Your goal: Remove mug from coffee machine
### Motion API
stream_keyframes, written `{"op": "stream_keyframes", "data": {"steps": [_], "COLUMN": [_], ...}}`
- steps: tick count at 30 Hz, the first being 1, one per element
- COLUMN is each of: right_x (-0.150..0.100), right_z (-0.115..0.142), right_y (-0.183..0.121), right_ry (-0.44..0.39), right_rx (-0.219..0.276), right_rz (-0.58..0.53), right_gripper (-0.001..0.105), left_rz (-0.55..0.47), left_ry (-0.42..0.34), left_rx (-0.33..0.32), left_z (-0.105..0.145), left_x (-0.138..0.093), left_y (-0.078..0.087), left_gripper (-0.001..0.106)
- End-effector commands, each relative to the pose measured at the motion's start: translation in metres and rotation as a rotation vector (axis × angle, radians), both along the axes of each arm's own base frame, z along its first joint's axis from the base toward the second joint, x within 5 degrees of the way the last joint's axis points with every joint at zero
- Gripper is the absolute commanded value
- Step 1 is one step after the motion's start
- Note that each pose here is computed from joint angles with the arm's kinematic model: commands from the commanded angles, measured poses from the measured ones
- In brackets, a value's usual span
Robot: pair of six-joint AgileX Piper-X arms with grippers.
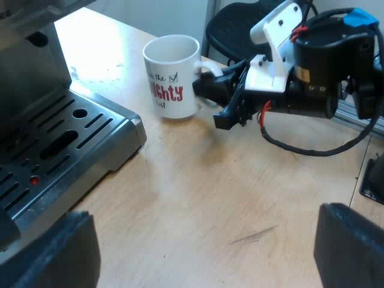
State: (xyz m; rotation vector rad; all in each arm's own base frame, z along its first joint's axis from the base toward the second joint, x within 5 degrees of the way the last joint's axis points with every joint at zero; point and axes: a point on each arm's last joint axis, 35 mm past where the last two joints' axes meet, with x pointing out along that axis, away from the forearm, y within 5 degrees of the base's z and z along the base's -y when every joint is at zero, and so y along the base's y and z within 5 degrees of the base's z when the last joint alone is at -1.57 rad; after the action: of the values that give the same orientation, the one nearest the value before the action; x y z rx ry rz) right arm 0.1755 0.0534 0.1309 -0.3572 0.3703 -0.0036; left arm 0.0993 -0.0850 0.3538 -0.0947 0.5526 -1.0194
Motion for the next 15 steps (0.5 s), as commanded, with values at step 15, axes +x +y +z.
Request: {"op": "stream_keyframes", "data": {"steps": [15], "right_x": [0.029], "right_z": [-0.018], "right_y": [0.010], "right_ry": [-0.033], "right_rx": [-0.006], "right_rz": [-0.011], "right_gripper": [0.000], "left_rz": [-0.006], "left_ry": [-0.006], "left_rx": [-0.014], "left_z": [0.003], "left_x": [0.000], "left_y": [-0.001], "left_gripper": [0.087]}}
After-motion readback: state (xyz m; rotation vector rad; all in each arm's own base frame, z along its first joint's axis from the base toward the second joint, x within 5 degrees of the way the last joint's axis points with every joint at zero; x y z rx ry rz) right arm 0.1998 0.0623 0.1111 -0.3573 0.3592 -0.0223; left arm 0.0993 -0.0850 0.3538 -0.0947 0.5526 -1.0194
